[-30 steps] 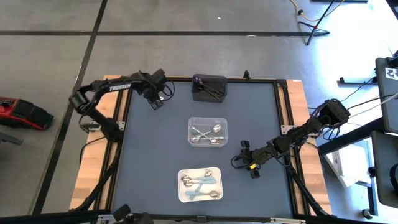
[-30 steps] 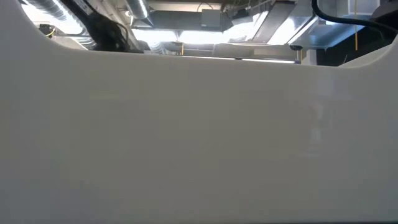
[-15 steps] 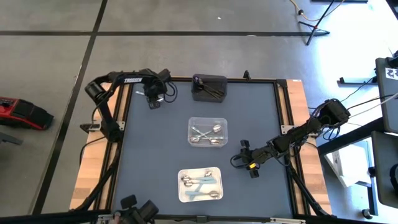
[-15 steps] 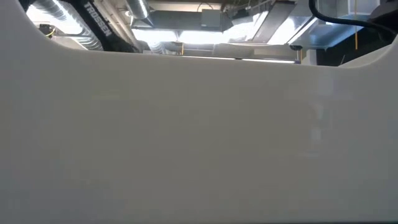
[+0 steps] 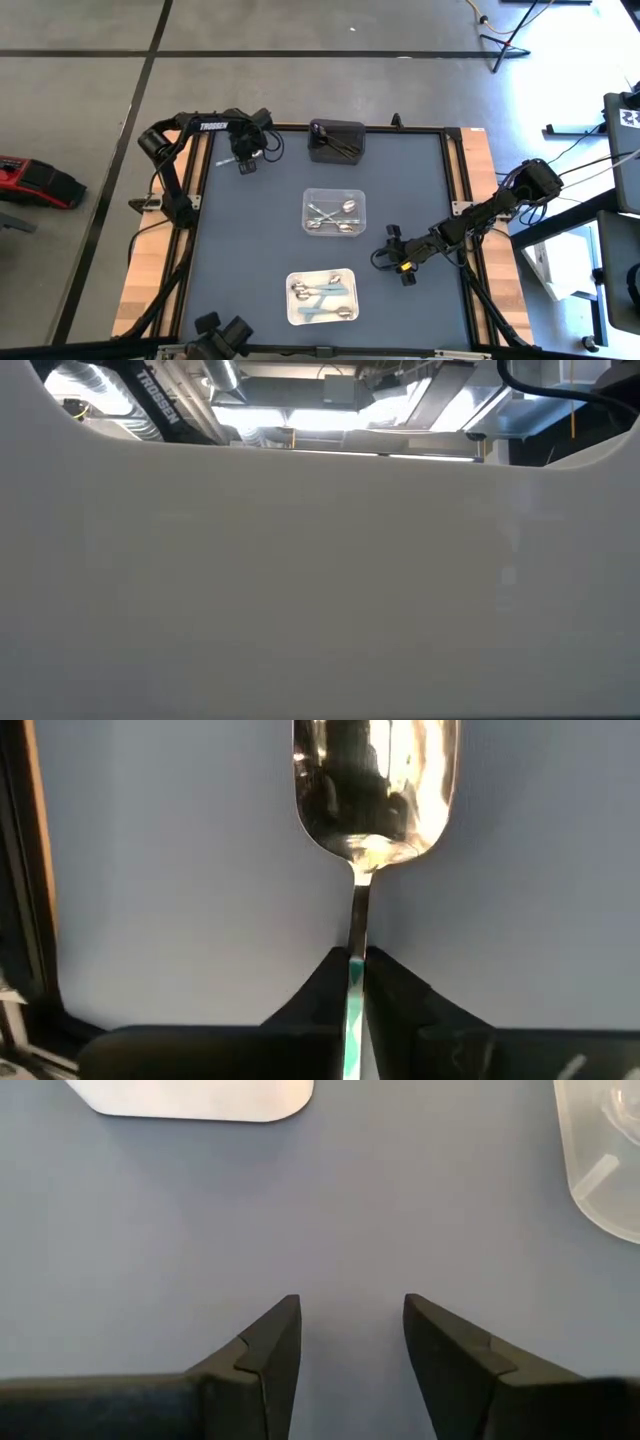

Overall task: Sort silverware by color (type)
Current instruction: Put the green patterned spoon into the transparent bin

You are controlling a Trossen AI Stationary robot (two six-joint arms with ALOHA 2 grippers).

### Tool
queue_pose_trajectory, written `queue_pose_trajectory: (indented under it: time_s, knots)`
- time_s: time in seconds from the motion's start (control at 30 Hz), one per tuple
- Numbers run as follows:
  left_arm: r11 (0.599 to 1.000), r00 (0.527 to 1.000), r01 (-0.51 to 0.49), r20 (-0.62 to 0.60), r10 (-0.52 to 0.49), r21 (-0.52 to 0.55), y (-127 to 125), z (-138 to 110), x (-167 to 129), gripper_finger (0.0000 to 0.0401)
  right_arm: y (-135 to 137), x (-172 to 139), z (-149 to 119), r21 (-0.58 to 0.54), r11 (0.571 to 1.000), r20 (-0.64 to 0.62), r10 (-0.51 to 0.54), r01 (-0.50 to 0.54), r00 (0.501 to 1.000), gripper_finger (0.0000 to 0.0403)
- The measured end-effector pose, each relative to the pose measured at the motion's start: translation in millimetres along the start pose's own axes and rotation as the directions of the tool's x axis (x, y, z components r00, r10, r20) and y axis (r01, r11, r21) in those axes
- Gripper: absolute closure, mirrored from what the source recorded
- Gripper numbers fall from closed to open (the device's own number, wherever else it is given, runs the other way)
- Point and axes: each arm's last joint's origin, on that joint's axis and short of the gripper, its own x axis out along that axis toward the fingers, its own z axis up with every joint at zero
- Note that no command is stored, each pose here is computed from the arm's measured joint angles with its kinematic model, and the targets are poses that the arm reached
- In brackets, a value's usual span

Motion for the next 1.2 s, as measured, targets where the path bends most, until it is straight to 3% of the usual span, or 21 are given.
queue_pose_trajectory:
  time_s: [0.2, 0.4, 0.57, 0.8, 0.97, 1.1, 1.2]
  knots:
    - [1.0, 1.0, -0.021, 0.022, 0.021, -0.004, -12.0, 7.5, -13.4, 0.0379, 0.0, 0.0, 0.0, 0.0, 1.0, 0.0, 0.0, 0.0, 1.0, 0.0233]
    - [0.998, 0.981, -0.064, 0.183, 0.062, 0.004, -33.1, 14.2, -64.1, 0.0385, 0.2, 0.0, 0.0, 0.009, 1.0, 0.0, 0.001, -0.001, 1.0, 0.0233]
    - [0.996, 0.922, -0.091, 0.378, 0.087, -0.005, -62.3, 12.7, -119.2, 0.0382, 0.4, -0.1, 0.1, 0.012, 1.0, 0.002, 0.002, -0.002, 1.0, 0.0233]
    - [1.0, 0.733, -0.008, 0.681, -0.002, 0.011, -109.2, 15.5, -195.2, 0.0379, 0.5, -0.1, 0.6, 0.045, 0.999, 0.007, 0.003, -0.004, 1.0, 0.0233]
    - [0.987, 0.567, 0.056, 0.809, -0.154, 0.148, -146.6, 22.2, -225.7, 0.0378, 0.2, -0.1, 0.6, 0.066, 0.998, 0.009, -0.007, 0.006, 1.0, 0.0233]
    - [0.971, 0.496, 0.059, 0.837, -0.229, 0.23, -174.2, 27.8, -231.2, 0.0378, -0.2, -0.1, 0.7, 0.088, 0.996, 0.012, -0.023, 0.021, 1.0, 0.0233]
    - [0.962, 0.477, 0.05, 0.84, -0.26, 0.269, -192.9, 34.9, -228.7, 0.038, -0.2, -0.1, 0.7, 0.089, 0.996, 0.012, -0.023, 0.021, 1.0, 0.0233]
